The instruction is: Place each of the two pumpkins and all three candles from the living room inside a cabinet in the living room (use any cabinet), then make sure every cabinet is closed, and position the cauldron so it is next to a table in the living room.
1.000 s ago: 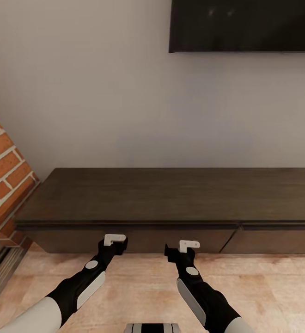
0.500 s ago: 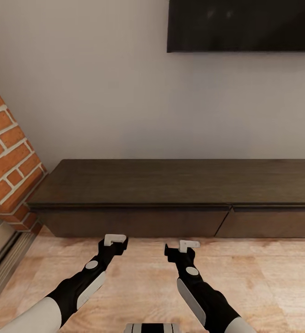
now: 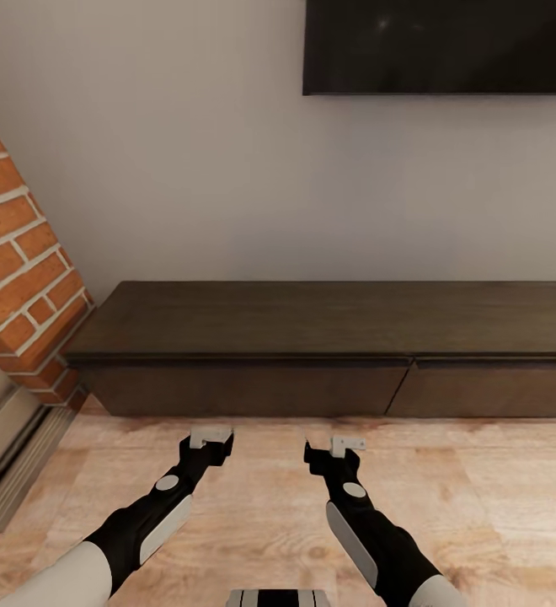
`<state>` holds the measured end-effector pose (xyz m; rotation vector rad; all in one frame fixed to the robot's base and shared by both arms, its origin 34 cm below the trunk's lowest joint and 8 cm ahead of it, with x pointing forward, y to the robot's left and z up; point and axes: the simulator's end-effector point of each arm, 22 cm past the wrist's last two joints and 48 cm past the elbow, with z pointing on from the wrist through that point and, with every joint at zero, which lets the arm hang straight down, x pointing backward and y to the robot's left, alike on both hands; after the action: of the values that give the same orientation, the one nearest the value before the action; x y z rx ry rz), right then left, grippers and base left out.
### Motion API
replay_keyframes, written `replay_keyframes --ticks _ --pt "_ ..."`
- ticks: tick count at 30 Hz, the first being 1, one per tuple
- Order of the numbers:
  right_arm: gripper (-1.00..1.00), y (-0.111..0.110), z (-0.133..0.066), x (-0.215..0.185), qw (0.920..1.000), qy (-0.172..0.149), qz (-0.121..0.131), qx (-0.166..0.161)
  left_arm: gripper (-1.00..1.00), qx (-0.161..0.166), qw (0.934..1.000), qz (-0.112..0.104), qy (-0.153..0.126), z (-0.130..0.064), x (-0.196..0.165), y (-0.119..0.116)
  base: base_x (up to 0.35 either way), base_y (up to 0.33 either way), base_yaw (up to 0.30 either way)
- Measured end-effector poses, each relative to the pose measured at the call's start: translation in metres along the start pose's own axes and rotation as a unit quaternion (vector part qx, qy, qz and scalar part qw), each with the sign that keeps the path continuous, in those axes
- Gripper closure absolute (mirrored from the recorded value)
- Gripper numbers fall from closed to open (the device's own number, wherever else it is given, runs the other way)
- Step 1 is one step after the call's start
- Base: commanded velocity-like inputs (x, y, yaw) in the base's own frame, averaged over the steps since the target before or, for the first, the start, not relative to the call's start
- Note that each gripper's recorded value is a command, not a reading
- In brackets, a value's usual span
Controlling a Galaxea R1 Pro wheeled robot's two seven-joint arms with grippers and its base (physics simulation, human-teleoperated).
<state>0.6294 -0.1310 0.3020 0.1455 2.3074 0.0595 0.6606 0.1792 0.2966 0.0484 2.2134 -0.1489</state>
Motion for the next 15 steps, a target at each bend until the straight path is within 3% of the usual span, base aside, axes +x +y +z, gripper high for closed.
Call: replay_keyframes --ticks 9,15 --pt "-1.00 -0.004 0.001 -0.002 1.0000 0.000 0.004 0.005 -1.00 0.001 1.0000 0.000 -0.001 0.000 -0.002 0.000 -0.324 0.000 0.000" --pt "-1.00 -0.005 0.001 -0.003 1.0000 -0.001 0.006 0.006 -1.00 0.018 0.9998 0.001 0.001 -0.002 -0.012 -0.016 -0.089 0.000 0.000"
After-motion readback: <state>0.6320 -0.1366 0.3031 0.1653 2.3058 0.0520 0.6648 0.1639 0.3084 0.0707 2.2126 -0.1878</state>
